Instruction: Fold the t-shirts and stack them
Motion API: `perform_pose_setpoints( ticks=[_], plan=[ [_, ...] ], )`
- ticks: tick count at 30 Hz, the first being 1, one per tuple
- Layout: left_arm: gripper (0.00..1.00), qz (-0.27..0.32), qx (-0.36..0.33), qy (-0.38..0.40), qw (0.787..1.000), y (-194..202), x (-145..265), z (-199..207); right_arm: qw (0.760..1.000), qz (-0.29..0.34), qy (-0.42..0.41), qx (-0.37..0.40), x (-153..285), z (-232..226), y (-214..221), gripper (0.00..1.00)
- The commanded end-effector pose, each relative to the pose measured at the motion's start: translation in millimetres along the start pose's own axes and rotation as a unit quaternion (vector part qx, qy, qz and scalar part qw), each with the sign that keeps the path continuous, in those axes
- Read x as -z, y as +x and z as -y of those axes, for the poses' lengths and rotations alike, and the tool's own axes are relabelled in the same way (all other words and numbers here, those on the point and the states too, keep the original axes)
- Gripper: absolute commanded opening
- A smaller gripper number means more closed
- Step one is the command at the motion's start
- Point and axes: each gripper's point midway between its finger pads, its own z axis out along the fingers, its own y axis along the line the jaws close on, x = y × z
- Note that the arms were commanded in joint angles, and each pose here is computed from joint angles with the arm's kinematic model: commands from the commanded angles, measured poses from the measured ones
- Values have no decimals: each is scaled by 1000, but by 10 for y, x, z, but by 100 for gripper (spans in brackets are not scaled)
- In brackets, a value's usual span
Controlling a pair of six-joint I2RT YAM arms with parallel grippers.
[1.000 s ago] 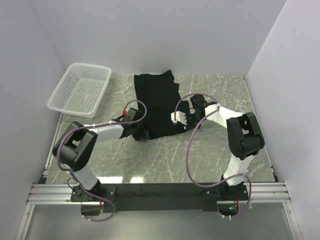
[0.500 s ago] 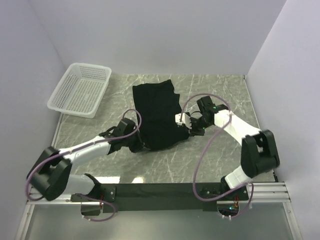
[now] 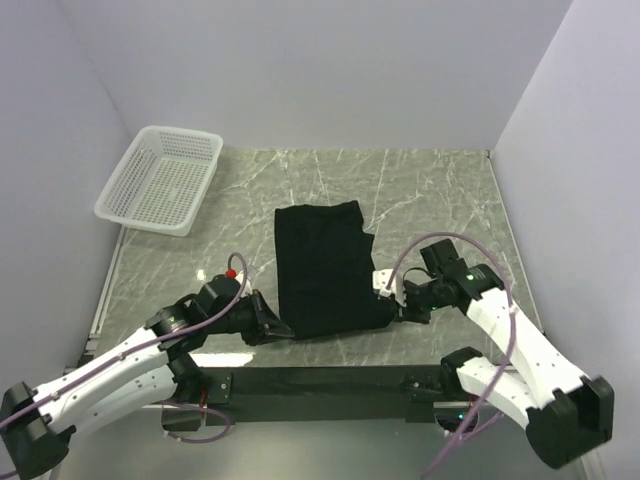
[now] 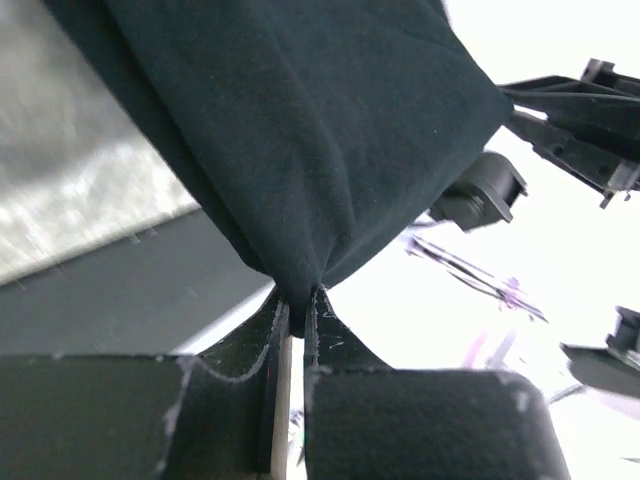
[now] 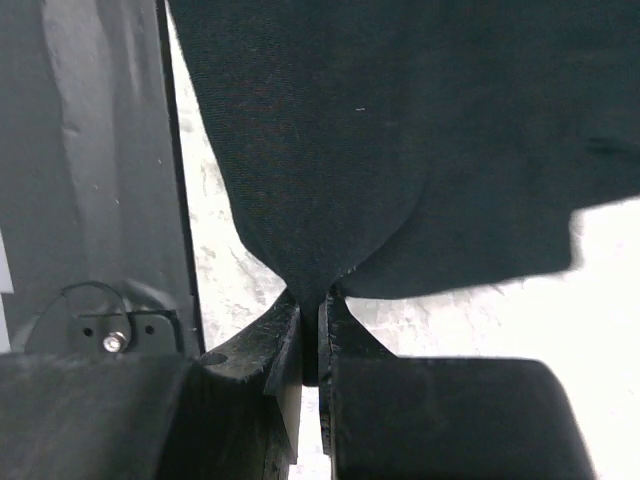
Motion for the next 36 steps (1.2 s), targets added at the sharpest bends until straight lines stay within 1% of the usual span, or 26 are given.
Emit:
perform_pose_setpoints(
  ticks=[1, 4, 5, 7, 8, 10, 11, 13, 14, 16, 17, 19, 20, 21, 24, 27, 29, 30, 32, 33, 35, 36],
  plan=[
    [1, -23, 36, 11, 999, 156, 173, 100, 1000, 22, 11, -9, 178, -109, -171, 0],
    [1, -23, 30, 8, 999, 157, 253, 186, 999, 29, -2, -13, 278, -152, -308, 0],
    [1, -19, 19, 13, 1000, 137, 298, 276, 999, 32, 4, -16, 312, -103, -367, 0],
    [1, -8, 14, -7, 1000, 79, 286, 281, 999, 36, 13, -15, 337, -33, -427, 0],
    [1, 4, 2, -2, 1000, 26, 319, 388, 999, 41, 21, -13, 345, 55, -496, 0],
    [1, 37, -4, -17, 999, -126, 274, 431, 998, 46, 29, -13, 352, 160, -567, 0],
    [0, 55, -12, -10, 998, -216, 296, 543, 998, 46, 28, -15, 346, 254, -632, 0],
    [0, 82, -15, -21, 996, -384, 229, 586, 998, 46, 28, -18, 344, 370, -701, 0],
    [0, 102, -18, -18, 994, -518, 255, 662, 998, 43, 28, -20, 343, 494, -757, 0],
    [0, 125, -22, -15, 992, -709, 240, 752, 998, 46, 34, -22, 343, 643, -832, 0],
    [1, 147, -17, -16, 989, -886, 266, 747, 998, 50, 40, -26, 351, 796, -899, 0],
    [0, 167, -15, -13, 986, -1096, 271, 795, 997, 48, 49, -31, 349, 967, -945, 0],
    [0, 190, -13, -9, 982, -1284, 305, 799, 997, 47, 52, -37, 344, 1123, -980, 0],
    [0, 198, -13, -12, 980, -1385, 305, 786, 997, 46, 53, -43, 338, 1208, -984, 0],
    [0, 214, -15, -16, 976, -1713, 259, 775, 996, 41, 59, -62, 293, 1549, -972, 0],
    [0, 214, -13, -42, 976, -2021, 88, 645, 995, 35, 57, -74, 207, 1849, -958, 0],
    [0, 225, -20, -45, 973, -2223, 76, 658, 995, 29, 58, -82, 130, 2057, -953, 0],
    [0, 220, -17, -52, 974, -2314, -18, 598, 994, 29, 59, -84, 111, 2128, -953, 0],
    [0, 223, -27, -48, 973, -2470, -50, 647, 994, 28, 62, -89, 53, 2313, -953, 0],
    [0, 216, -23, -60, 974, -2533, -142, 576, 994, 29, 60, -91, 26, 2359, -959, 0],
    [1, 221, -34, -61, 973, -2681, -161, 636, 993, 28, 58, -99, -23, 2496, -941, 0],
    [0, 216, -30, -72, 973, -2736, -236, 570, 993, 28, 58, -100, -42, 2536, -940, 0]
  ],
)
